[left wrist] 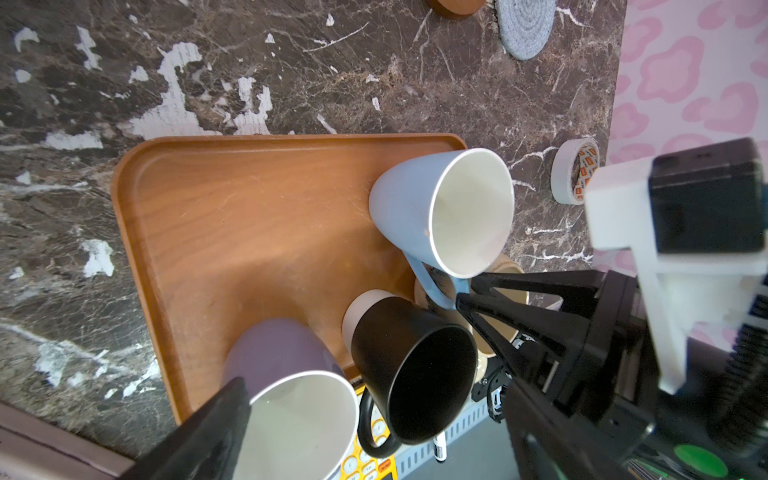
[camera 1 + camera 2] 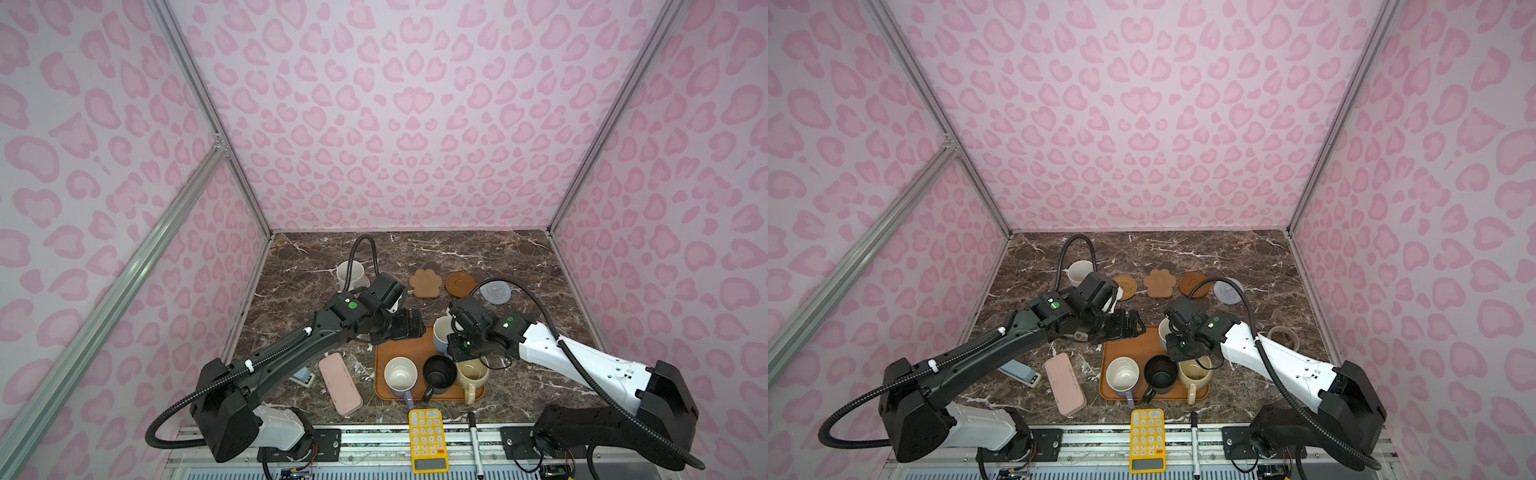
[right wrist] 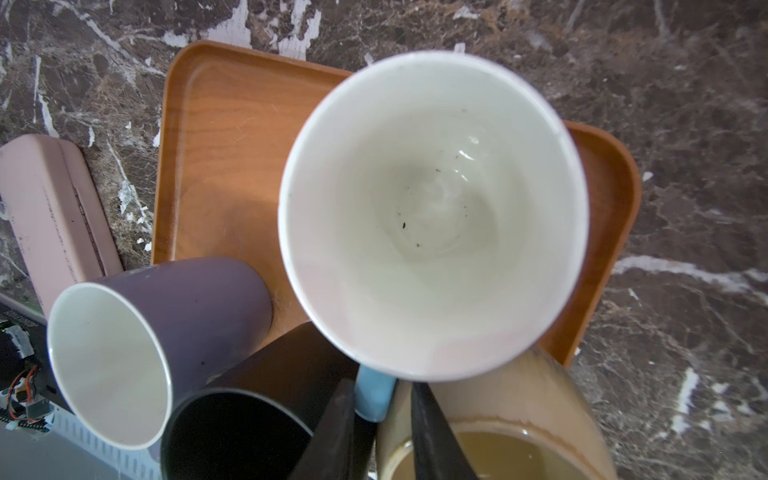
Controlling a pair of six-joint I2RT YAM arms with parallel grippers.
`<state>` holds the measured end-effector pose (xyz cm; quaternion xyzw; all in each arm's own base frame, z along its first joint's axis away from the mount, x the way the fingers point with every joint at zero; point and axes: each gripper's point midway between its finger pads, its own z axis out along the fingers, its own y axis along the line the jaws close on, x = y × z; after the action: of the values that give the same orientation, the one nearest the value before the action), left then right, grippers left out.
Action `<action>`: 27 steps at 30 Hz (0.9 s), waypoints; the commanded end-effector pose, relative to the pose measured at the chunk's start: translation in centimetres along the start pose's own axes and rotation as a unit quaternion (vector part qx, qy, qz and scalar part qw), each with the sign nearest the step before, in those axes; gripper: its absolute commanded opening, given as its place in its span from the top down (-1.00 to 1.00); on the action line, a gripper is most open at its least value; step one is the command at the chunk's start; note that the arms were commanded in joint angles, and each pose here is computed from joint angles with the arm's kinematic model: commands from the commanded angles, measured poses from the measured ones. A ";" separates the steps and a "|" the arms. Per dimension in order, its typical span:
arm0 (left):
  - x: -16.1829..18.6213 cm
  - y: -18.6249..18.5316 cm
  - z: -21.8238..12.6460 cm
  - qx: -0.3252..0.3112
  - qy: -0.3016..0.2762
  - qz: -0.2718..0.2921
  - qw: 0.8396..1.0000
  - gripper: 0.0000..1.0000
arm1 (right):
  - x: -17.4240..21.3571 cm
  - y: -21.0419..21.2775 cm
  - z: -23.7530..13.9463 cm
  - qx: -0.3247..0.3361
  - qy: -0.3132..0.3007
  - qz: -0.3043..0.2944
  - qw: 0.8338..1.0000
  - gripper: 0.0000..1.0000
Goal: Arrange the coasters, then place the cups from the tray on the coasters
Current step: 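Move the right gripper into the light blue mug while the left gripper withdraws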
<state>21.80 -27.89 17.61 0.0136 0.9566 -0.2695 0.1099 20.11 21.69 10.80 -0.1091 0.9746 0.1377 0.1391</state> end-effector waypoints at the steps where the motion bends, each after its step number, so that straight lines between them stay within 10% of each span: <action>1: -0.4 0.1 0.3 -0.002 -0.009 -0.004 1.000 -0.94 | -0.3 -0.6 0.4 0.019 -0.008 -0.002 1.000 0.48; 27: -0.6 1.6 0.0 -0.010 -0.051 -0.031 0.998 -0.94 | -2.3 -0.8 2.4 0.068 0.009 -0.010 0.998 0.53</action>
<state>22.10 -26.69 16.52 -0.0210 0.9560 -0.2605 0.1336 22.92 22.66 9.42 -0.1068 0.9804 0.0880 0.1406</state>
